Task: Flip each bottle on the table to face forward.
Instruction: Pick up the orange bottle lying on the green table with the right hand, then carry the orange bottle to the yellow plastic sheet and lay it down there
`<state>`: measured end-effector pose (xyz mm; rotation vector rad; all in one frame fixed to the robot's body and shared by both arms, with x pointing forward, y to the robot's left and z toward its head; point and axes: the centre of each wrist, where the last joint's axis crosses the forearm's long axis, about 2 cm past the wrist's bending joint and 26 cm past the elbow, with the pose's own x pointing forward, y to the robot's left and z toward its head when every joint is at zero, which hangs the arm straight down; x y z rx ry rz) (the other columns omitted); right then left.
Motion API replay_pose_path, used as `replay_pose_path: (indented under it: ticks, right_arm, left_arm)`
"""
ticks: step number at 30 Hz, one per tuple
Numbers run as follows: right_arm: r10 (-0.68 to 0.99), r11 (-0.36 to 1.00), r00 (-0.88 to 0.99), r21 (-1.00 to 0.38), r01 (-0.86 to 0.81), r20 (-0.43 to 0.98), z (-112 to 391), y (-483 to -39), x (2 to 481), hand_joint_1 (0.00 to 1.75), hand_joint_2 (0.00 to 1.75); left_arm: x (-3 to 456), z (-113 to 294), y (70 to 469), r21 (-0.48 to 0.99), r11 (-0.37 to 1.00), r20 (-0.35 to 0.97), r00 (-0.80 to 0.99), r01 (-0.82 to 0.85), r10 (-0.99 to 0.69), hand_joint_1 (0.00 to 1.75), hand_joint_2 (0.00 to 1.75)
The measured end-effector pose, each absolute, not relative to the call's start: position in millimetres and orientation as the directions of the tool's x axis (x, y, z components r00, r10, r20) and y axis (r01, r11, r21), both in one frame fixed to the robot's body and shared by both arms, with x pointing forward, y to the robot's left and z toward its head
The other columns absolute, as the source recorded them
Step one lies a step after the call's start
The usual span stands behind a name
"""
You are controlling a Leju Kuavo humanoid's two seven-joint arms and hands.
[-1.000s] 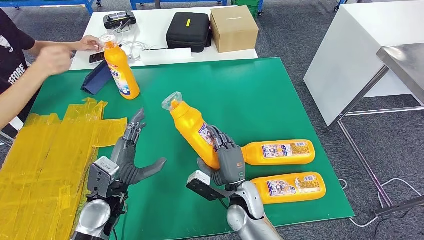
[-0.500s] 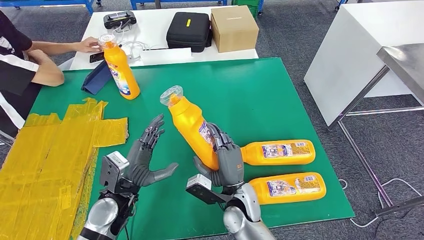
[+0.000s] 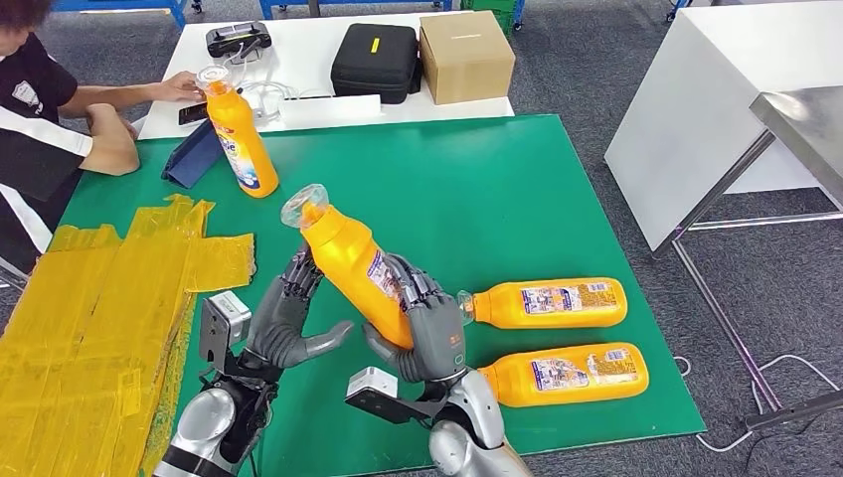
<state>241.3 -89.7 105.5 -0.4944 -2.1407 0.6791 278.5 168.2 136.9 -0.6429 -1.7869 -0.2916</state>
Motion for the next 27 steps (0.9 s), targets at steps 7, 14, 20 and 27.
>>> replay_pose_path:
  ticks: [7, 14, 20, 27]
  right_arm:
    - [0.495, 0.769, -0.676, -0.638, 0.048, 0.546, 104.0, -69.8, 234.7, 1.75, 1.75]
    - [0.465, 0.753, -0.716, -0.657, 0.011, 0.521, 103.2, -57.6, 229.5, 1.75, 1.75]
    - [0.457, 0.742, -0.73, -0.671, -0.003, 0.508, 102.6, -53.5, 229.5, 1.75, 1.75]
    - [0.457, 0.735, -0.734, -0.678, -0.007, 0.503, 101.5, -52.7, 230.7, 1.75, 1.75]
  left_arm:
    - [281.2, 125.2, 176.8, -0.356, 0.693, 0.88, -0.024, 0.627, 0.473, 0.0, 1.75]
    - [285.5, 117.7, 183.0, -0.425, 0.666, 0.856, 0.034, 0.612, 0.515, 0.0, 1.75]
    - [288.1, 116.4, 184.7, -0.441, 0.654, 0.848, 0.047, 0.614, 0.527, 0.0, 1.75]
    - [290.0, 115.8, 185.7, -0.439, 0.657, 0.851, 0.049, 0.613, 0.523, 0.0, 1.75]
